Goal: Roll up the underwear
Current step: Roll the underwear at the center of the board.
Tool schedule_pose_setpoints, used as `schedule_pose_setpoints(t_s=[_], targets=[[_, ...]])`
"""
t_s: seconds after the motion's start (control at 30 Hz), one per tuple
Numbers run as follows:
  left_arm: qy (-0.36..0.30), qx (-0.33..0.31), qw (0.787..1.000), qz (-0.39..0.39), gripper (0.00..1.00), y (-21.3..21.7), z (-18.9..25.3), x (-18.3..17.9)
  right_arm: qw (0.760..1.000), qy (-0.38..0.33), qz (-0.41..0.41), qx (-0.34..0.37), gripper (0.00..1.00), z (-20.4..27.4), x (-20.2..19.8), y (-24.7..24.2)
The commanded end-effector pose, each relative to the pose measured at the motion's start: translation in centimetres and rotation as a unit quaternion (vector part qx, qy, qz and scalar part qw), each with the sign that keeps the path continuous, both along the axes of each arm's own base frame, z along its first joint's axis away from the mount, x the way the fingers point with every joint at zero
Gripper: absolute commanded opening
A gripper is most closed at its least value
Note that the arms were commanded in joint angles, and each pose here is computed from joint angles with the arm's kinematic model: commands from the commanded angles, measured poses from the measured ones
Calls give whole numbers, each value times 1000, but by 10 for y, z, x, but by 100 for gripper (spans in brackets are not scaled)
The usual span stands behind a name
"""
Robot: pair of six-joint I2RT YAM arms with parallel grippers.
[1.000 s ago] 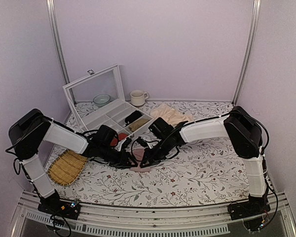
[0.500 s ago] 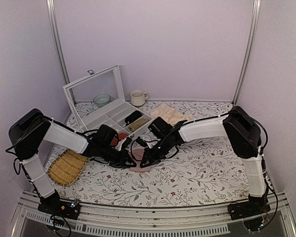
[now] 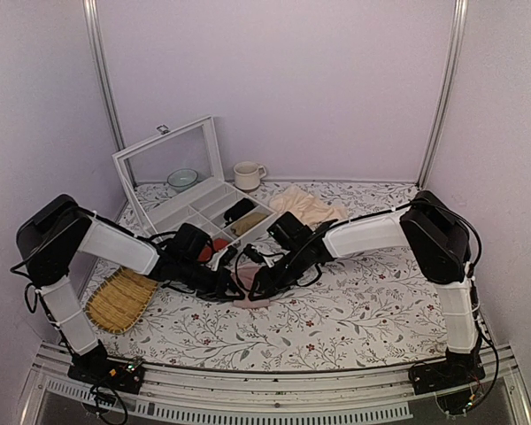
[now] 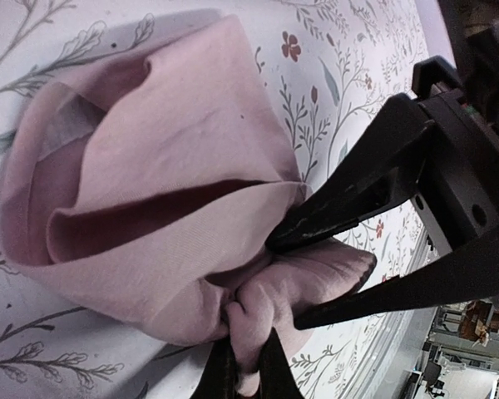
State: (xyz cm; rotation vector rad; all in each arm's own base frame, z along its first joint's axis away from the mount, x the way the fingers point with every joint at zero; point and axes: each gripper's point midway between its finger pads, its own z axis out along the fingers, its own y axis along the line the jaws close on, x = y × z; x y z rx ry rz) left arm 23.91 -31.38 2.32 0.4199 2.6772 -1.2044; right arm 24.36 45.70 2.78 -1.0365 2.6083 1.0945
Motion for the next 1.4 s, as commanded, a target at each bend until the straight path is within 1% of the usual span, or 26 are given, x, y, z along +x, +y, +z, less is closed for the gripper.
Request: schedule_pose_setpoints(t_s=[0.0, 0.17, 0.27, 0.33, 0.47, 0.6, 0.73, 0.93, 1.17, 1.37], targets=[[19, 14, 999, -36, 0, -2, -11, -15, 994, -109, -23, -7, 35, 33, 18, -15], [20, 18, 998, -53, 0, -1, -12, -16, 979, -200, -28, 20, 36, 67, 20, -23], [21, 20, 998, -60, 0, 0, -13, -16, 966, -258, -22, 24, 37, 76, 11, -28], [23, 19, 997, -64, 0, 0, -13, -17, 958, -284, -14, 22, 38, 76, 3, -30], [26, 22, 997, -74, 0, 1, -16, -19, 947, -319, -5, 26, 39, 77, -9, -32], [31, 26, 996, -80, 0, 5, -20, -20, 942, -332, 14, 33, 41, 76, -23, -29], [31, 30, 996, -84, 0, 7, -20, -18, 928, -371, 36, 22, 42, 73, -29, -22], [30, 32, 995, -85, 0, 6, -18, -15, 921, -385, 53, 24, 43, 71, -29, -13], [31, 34, 995, -84, 0, 7, -19, -13, 927, -366, 77, 12, 43, 43, -39, -13], [36, 32, 995, -89, 0, 7, -20, -15, 929, -360, 88, -4, 43, 24, -39, -11]])
